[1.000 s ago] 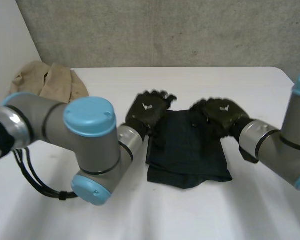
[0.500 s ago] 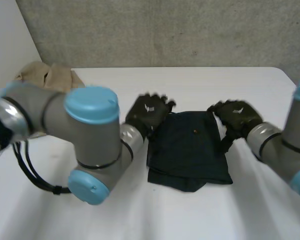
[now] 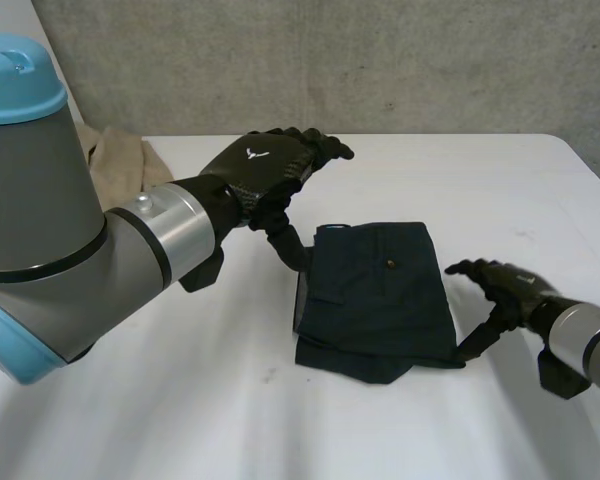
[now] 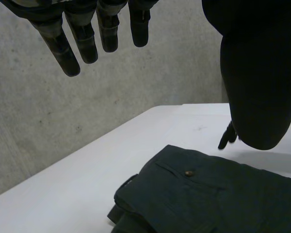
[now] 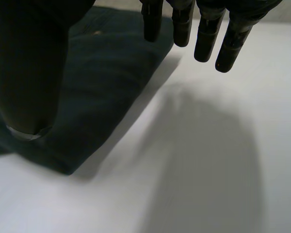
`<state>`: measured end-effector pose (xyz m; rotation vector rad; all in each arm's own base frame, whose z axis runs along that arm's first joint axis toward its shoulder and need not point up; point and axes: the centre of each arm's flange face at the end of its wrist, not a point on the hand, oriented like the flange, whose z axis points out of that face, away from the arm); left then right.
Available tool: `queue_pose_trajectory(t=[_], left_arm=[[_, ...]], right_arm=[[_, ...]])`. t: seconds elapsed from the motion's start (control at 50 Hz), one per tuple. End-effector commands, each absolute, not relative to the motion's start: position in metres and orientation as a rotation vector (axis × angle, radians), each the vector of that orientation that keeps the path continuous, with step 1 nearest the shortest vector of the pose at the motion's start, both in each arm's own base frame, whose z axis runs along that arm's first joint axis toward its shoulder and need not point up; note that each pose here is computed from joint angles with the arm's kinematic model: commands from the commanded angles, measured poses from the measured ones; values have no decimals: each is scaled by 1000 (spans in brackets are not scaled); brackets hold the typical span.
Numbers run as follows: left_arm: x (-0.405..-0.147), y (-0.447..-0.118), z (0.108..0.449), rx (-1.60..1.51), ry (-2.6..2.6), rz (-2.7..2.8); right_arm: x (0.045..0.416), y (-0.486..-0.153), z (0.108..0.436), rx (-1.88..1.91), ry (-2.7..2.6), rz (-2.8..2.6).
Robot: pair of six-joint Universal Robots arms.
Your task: Fold the laundry.
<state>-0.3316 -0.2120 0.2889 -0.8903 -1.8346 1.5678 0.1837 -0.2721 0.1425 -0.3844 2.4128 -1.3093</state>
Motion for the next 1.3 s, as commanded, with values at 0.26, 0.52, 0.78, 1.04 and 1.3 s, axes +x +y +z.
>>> queue_pose_trajectory(t=[0.26,0.52,0.78,1.04,1.3], left_arm=[[-329,-213,278,-878,-1869,1545],[-330,-214,273,-876,-1858,1557],[-330,-215,270,-875,-1864,1554],[-331,-218,264,-874,-1877,1544],[-332,-220,259,-875,-1887,1533]], right_arm=[[226,-268,118,-462,2366,-1264],[239,-288,124,-475,2287,-1417],[263,-374,152,-612,2137,-1647],[166,-521,167,-398,2245,-2106],[66,-548,143,-279,2463,-2273]])
